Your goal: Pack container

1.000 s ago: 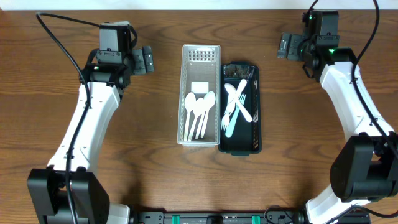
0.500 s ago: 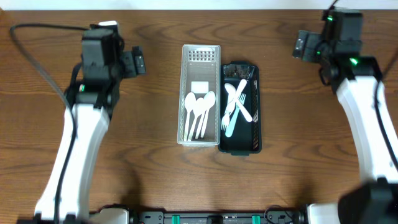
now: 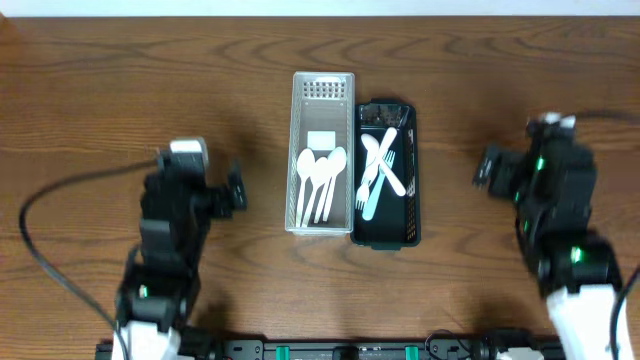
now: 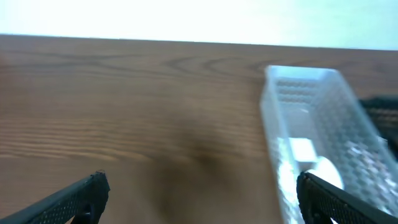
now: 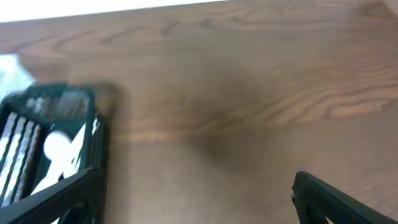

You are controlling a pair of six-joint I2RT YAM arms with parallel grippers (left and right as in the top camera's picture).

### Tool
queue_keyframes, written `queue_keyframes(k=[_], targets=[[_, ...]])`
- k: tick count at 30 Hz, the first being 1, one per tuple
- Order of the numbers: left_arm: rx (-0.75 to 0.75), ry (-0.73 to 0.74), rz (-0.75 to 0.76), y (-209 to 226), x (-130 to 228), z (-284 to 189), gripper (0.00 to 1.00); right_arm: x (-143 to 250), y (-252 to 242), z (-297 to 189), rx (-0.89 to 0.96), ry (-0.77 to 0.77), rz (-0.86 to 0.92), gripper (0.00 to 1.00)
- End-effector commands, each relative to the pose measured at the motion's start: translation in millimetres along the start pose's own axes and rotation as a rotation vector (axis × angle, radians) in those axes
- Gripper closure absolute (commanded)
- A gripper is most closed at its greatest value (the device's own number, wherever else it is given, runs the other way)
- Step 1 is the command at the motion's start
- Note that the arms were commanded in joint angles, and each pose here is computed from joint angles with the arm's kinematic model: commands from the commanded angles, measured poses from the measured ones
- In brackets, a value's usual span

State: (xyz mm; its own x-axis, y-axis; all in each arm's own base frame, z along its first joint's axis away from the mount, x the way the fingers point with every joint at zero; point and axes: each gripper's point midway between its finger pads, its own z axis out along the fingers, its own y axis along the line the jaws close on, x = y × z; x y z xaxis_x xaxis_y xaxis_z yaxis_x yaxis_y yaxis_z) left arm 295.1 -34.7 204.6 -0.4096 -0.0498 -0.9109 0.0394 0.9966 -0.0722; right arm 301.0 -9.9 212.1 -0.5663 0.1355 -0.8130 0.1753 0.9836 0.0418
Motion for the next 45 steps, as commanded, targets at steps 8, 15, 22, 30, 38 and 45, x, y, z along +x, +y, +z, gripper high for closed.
queue_keyframes(k=[8, 15, 22, 30, 38, 45], targets=[[0.074, -0.106, 0.027, -13.0, 9.5, -37.5, 0.02, 59.7, -12.3, -39.0, 0.012, -0.005, 0.057, 0.01], [0.074, -0.112, 0.027, -12.9, 8.4, -38.7, 0.02, 100.6, -10.6, -43.8, -0.016, 0.163, 0.025, 0.01], [0.074, -0.112, 0.027, -12.9, 8.5, -38.6, 0.02, 111.3, -13.5, -45.7, -0.004, 0.207, 0.016, 0.01], [0.074, -0.112, 0.027, -12.9, 8.5, -38.6, 0.02, 111.3, -13.5, -45.8, -0.004, 0.207, 0.016, 0.01], [0.075, -0.111, 0.026, -13.0, 8.5, -38.6, 0.02, 109.7, -13.8, -47.8, -0.007, 0.194, 0.019, 0.01], [0.074, -0.112, 0.027, -12.9, 8.5, -38.6, 0.02, 91.3, -18.6, -78.3, -0.055, -0.015, 0.022, 0.01]])
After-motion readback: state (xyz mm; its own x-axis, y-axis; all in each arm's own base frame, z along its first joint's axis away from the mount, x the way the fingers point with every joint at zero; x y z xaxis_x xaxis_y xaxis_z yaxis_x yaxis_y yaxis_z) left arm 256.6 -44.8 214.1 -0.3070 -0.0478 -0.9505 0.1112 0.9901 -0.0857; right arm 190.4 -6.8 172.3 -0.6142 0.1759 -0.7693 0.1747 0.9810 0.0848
